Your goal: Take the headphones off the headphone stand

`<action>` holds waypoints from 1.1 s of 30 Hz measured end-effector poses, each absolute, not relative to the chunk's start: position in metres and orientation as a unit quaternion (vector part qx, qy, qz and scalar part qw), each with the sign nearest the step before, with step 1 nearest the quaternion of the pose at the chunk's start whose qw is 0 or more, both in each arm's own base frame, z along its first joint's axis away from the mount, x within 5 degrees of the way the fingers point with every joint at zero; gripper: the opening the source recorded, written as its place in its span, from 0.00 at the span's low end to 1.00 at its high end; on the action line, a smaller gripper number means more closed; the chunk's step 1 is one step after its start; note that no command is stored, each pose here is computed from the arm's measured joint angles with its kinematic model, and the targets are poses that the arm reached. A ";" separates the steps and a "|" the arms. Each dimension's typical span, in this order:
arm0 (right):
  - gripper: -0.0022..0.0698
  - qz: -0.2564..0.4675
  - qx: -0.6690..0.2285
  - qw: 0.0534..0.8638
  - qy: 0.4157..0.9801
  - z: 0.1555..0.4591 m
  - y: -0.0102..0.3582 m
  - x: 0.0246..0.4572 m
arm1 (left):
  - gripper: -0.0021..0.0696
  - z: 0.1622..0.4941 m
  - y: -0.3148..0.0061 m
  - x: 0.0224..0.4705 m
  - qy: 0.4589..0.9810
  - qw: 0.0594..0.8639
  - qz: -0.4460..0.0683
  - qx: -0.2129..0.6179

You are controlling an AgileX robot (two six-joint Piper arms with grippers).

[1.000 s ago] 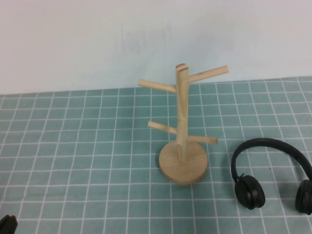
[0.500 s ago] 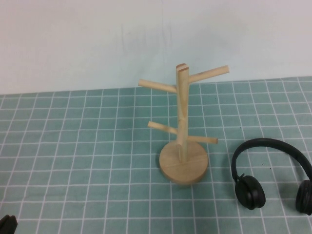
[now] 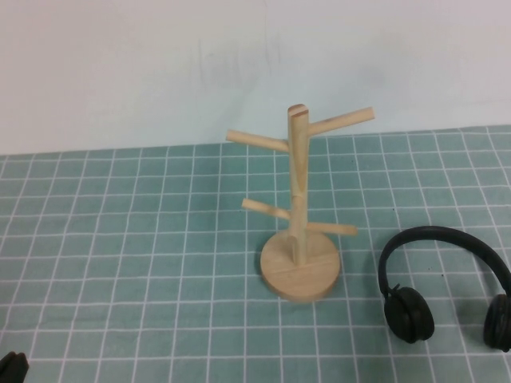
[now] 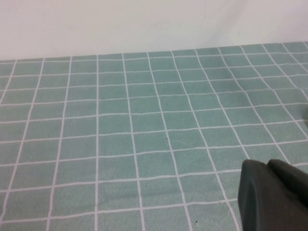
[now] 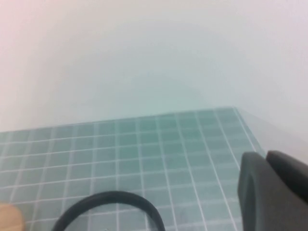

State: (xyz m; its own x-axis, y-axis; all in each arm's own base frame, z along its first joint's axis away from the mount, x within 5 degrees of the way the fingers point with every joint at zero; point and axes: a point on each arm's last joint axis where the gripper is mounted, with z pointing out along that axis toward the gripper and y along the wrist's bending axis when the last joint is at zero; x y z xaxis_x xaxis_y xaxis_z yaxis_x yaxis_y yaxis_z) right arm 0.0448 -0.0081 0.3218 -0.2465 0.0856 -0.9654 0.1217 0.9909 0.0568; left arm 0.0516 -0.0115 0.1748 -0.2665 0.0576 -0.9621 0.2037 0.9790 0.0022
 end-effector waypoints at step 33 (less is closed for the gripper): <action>0.02 -0.013 0.056 0.589 0.806 0.171 -0.006 0.052 | 0.02 0.175 -0.011 0.052 0.793 0.600 -0.061 0.082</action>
State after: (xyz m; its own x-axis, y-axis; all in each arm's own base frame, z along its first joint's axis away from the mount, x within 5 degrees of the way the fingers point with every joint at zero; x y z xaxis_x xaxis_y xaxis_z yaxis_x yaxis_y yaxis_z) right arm 0.0516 -0.0061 0.1715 -0.2993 0.0753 -0.9512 0.1066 0.9933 0.0451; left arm 0.0516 -0.0115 0.1748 -0.2665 0.0576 -0.9621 0.2037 0.9790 0.0022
